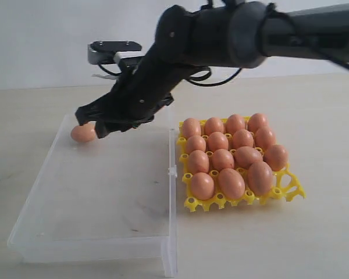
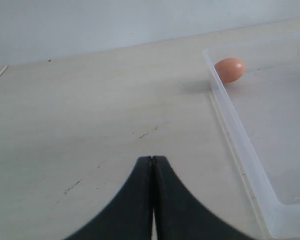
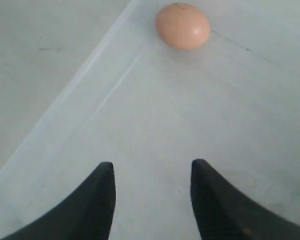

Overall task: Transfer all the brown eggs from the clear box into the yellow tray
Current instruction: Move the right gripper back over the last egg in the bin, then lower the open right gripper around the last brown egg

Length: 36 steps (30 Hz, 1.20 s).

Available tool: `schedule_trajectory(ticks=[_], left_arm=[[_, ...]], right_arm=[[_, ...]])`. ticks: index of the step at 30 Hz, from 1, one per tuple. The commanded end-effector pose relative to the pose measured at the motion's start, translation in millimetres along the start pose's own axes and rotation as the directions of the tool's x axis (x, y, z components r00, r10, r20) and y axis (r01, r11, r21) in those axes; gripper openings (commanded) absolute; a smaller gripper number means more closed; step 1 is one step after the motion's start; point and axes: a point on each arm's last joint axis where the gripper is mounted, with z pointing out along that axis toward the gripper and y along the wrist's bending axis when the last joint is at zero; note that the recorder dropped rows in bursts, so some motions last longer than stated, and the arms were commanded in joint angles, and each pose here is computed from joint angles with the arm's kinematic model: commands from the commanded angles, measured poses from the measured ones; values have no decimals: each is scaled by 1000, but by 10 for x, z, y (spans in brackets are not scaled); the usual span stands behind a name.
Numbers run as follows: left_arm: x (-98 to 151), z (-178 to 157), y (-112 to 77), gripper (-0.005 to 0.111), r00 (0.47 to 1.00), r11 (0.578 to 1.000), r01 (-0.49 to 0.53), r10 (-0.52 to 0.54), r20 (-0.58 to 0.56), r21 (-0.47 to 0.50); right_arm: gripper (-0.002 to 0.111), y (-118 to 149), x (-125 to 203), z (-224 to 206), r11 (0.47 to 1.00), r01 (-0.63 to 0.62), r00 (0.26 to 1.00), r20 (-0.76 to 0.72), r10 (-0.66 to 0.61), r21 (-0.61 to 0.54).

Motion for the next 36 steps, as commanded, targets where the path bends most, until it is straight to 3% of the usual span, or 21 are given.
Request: schedule_trajectory(ticks=[1, 3, 7, 10, 19, 36], left_arm=[[-20, -8, -3, 0, 1000, 1000, 6, -6, 16, 6], [-20, -8, -3, 0, 1000, 1000, 6, -6, 16, 6], [-20, -8, -3, 0, 1000, 1000, 6, -6, 16, 6], [-20, -8, -3, 0, 1000, 1000, 6, -6, 16, 6], [-20, -8, -3, 0, 1000, 1000, 6, -6, 16, 6], [-20, -8, -3, 0, 1000, 1000, 6, -6, 16, 6]], right_arm=[[46, 53, -269, 336, 998, -65, 997, 28, 65, -19], [47, 21, -356, 485, 995, -98, 994, 42, 99, -16], [64, -86, -394, 736, 985, -171, 984, 60, 169, 28], [64, -143, -406, 895, 970, -242, 965, 112, 238, 22], [64, -175, -524, 1027, 955, -295, 933, 209, 293, -19], [64, -316, -380, 1434, 926, -377, 905, 205, 374, -22]])
